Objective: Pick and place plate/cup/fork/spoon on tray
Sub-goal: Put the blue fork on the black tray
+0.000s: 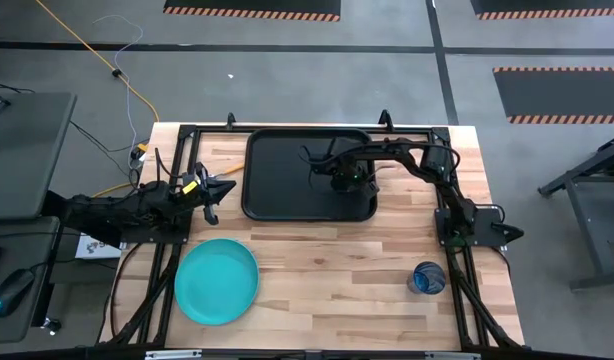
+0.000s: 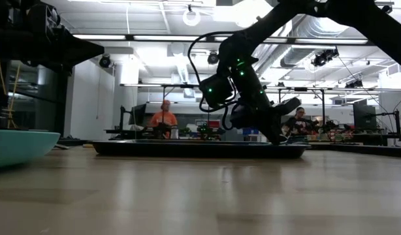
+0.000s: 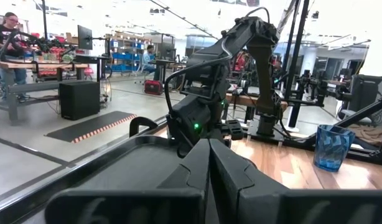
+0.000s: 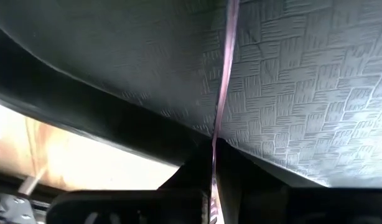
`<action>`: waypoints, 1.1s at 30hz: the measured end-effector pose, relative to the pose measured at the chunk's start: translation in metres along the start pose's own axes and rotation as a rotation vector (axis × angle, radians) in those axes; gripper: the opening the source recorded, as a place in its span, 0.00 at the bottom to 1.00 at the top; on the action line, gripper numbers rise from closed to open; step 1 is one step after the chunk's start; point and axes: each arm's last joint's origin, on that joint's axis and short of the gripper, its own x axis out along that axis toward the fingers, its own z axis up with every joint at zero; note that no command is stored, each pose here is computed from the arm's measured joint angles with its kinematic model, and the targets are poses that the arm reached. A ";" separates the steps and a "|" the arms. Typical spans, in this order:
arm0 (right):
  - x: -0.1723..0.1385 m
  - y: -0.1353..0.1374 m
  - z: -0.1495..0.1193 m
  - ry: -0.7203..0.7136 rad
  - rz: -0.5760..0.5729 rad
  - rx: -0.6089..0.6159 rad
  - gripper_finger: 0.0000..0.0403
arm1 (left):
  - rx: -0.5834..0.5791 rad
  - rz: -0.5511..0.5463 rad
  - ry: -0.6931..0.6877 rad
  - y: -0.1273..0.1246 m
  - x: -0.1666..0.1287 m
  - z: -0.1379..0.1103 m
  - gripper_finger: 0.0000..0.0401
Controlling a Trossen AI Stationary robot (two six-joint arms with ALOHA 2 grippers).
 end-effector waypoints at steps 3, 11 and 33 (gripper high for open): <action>0.000 0.001 -0.001 0.044 -0.014 -0.034 0.00 | 0.000 0.000 0.000 0.000 0.000 0.000 0.01; -0.017 0.005 -0.013 0.069 -0.086 -0.018 0.00 | 0.000 0.000 0.000 0.000 0.000 0.000 0.01; -0.134 0.084 -0.072 -0.550 -0.369 0.204 0.00 | -0.004 -0.001 -0.010 0.000 0.000 0.001 0.01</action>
